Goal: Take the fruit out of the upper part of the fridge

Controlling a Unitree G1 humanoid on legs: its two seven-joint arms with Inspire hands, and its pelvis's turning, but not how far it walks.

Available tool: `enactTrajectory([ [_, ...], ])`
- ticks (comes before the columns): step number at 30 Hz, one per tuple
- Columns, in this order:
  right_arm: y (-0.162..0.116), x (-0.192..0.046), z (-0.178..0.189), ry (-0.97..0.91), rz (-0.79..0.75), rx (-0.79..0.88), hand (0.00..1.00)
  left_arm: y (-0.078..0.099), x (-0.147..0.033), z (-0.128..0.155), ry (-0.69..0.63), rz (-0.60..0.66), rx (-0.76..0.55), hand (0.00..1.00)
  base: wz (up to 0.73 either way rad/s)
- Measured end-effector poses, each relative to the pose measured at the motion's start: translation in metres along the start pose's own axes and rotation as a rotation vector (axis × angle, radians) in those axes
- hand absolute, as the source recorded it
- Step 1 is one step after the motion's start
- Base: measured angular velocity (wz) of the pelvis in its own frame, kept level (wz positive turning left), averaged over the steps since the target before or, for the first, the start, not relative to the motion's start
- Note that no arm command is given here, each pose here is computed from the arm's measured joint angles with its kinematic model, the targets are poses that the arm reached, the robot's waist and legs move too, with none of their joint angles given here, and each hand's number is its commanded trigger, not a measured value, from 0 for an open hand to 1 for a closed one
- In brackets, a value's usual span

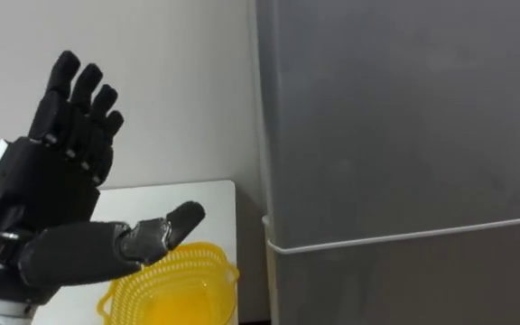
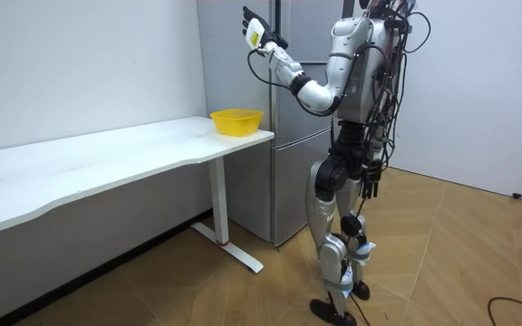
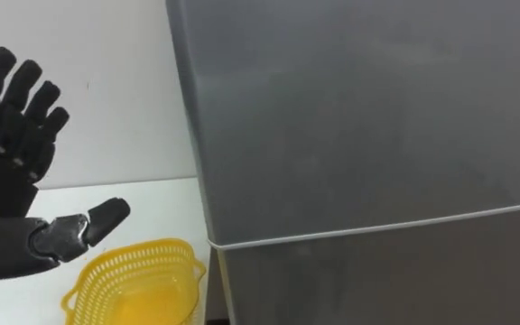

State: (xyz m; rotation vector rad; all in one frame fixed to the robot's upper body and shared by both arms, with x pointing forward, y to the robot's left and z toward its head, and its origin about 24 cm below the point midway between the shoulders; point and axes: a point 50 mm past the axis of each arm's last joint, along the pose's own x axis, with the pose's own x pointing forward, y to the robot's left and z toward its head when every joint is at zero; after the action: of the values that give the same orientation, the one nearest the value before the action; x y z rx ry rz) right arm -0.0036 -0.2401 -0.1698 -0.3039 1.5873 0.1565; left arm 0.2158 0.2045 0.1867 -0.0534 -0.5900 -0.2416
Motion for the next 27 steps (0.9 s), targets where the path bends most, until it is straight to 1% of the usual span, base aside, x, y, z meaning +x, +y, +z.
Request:
enactTrajectory([
  [6, -0.002, 0.0, 0.0, 0.01, -0.003, -0.004, 0.0, -0.01, 0.001, 0.007, -0.017, -0.131, 0.004, 0.0, 0.02],
  [10, -0.003, -0.001, 0.0, 0.011, -0.005, -0.005, 0.0, -0.013, 0.0, 0.006, -0.01, -0.185, -0.002, 0.0, 0.0],
  [15, -0.005, -0.001, 0.0, 0.015, -0.01, -0.032, 0.0, -0.024, 0.0, 0.001, 0.006, -0.279, -0.049, 0.0, -0.05],
  [21, -0.009, -0.001, -0.004, 0.026, -0.023, -0.035, 0.0, -0.029, 0.0, 0.0, 0.008, -0.324, -0.093, 0.0, -0.01],
  [27, -0.011, -0.002, -0.002, 0.023, -0.031, -0.036, 0.0, -0.031, 0.0, 0.0, 0.001, -0.338, -0.129, 0.0, -0.01],
])
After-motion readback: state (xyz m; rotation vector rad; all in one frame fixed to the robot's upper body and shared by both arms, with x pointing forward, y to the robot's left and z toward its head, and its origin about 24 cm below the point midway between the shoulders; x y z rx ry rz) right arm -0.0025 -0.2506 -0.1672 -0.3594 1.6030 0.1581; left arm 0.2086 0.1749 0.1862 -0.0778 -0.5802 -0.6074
